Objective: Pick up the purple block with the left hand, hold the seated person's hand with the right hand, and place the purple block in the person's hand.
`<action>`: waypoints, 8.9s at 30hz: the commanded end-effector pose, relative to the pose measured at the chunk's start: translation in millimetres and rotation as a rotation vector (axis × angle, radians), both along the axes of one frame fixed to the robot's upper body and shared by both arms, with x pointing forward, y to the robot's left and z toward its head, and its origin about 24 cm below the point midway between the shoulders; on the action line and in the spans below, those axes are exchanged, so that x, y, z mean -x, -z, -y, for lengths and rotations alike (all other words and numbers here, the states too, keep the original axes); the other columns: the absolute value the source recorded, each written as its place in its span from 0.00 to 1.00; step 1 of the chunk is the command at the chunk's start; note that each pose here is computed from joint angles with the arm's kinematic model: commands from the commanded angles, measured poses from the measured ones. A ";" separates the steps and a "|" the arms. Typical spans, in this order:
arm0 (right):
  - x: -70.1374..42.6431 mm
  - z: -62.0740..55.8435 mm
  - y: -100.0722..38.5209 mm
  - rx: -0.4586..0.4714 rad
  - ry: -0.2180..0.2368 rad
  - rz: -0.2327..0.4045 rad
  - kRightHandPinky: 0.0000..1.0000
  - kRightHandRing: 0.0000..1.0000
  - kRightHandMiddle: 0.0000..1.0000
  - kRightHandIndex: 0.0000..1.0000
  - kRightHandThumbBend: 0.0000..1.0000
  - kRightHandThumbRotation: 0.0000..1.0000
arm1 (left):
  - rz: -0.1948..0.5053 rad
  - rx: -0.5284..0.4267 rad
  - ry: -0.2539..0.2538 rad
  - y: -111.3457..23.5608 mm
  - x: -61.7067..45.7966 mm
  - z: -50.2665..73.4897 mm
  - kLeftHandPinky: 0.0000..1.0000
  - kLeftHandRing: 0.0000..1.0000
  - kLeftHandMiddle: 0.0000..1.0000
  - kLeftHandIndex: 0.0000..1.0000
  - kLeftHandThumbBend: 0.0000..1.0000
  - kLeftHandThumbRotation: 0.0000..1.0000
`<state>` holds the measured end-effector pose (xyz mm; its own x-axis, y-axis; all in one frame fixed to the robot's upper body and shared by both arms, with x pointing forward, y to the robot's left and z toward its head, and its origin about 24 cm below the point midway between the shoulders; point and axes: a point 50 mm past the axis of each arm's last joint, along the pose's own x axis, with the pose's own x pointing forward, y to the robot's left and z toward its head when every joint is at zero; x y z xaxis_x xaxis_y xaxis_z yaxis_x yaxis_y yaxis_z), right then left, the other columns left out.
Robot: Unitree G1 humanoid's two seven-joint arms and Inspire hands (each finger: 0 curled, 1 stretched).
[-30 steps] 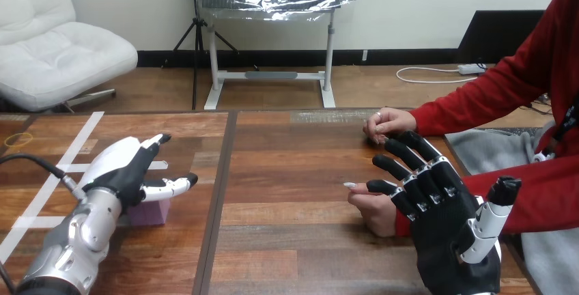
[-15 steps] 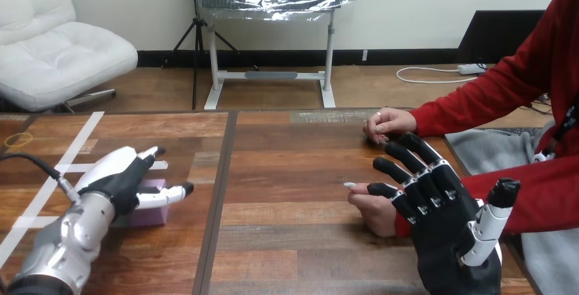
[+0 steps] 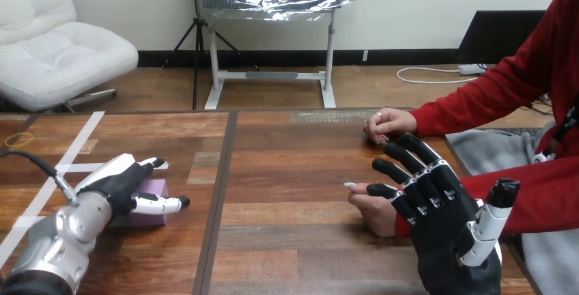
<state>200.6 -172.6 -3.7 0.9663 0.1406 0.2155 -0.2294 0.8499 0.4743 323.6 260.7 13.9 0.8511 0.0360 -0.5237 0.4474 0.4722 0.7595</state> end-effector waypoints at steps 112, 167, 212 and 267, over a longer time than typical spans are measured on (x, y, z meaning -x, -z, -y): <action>-29.8 9.8 -24.1 0.189 0.039 0.119 0.61 0.78 0.80 0.79 1.00 0.98 | 0.296 -0.060 -0.094 -63.9 -8.9 30.5 0.28 0.35 0.42 0.46 0.74 0.00; -78.4 67.4 -140.4 0.825 0.365 0.502 0.72 0.80 0.81 0.78 0.86 0.91 | 0.403 0.065 -0.062 -92.1 4.5 45.3 0.25 0.32 0.40 0.45 0.72 0.00; -115.7 93.9 -135.7 1.592 -0.023 0.311 0.74 0.88 0.91 0.91 1.00 0.32 | 0.409 0.083 -0.061 -91.1 9.6 45.8 0.30 0.36 0.44 0.45 0.74 0.00; -138.9 95.9 -89.3 1.957 -0.226 0.042 0.90 0.90 0.90 0.90 1.00 0.22 | 0.403 0.068 -0.086 -84.2 9.6 44.7 0.24 0.31 0.40 0.46 0.74 0.00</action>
<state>320.0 -278.8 60.2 0.8769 0.2581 -0.4054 -0.4410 0.0967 -0.8923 307.3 219.2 78.5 0.9634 0.0905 -0.2522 0.1611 0.5563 0.8152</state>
